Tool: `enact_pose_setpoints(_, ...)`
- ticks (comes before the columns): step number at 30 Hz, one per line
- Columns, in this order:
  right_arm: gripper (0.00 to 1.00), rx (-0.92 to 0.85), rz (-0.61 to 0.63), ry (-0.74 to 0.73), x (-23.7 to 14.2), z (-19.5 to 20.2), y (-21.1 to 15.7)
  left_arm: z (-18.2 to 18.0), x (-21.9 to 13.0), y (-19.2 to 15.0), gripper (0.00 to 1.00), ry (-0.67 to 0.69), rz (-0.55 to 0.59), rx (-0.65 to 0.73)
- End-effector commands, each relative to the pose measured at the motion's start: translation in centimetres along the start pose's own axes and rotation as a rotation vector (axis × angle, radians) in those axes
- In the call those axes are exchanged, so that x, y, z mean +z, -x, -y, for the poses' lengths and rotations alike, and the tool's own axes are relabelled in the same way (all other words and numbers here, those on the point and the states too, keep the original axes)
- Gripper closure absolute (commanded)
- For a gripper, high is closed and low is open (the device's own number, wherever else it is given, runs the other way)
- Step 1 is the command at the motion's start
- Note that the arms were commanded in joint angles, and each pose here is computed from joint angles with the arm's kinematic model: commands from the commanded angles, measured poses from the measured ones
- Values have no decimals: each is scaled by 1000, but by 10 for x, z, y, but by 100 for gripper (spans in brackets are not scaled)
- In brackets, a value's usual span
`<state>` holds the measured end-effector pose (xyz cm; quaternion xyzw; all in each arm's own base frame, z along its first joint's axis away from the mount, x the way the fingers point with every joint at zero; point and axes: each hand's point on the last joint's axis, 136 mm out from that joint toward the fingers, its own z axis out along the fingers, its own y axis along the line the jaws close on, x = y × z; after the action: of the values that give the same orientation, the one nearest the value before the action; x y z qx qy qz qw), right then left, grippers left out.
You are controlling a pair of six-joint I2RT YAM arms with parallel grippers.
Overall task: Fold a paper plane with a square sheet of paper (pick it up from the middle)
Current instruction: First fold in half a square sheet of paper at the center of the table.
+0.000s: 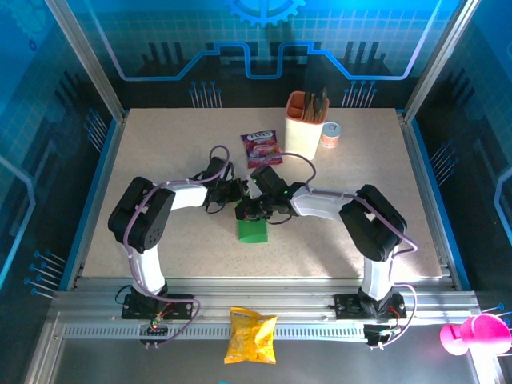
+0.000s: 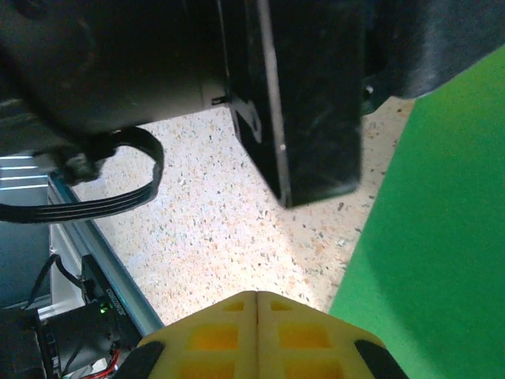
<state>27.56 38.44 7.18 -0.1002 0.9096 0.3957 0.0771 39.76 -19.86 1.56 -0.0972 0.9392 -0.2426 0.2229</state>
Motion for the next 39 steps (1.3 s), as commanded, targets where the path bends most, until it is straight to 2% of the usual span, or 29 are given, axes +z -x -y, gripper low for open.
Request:
enact_pose_setpoints(1,100,26,-1,23,15,-2,0,-30,10,-24,100,90,-70,-5)
enact_pose_setpoints(11,100,86,-77,-77,45,53,-30,-33,11,-26,100,98,-76,-7)
enact_pose_setpoints(17,100,92,-123,-108,48,67,-46,-35,11,-27,100,106,-78,-6)
enact_pose_setpoints(22,100,66,-155,-121,43,68,-57,-37,11,-28,100,115,-82,-2)
enact_pose_setpoints(31,100,-62,-240,-114,37,44,-87,-40,13,-29,100,130,-89,10)
enact_pose_setpoints(39,100,-63,-272,-124,37,47,-114,-40,16,-29,100,130,-95,8)
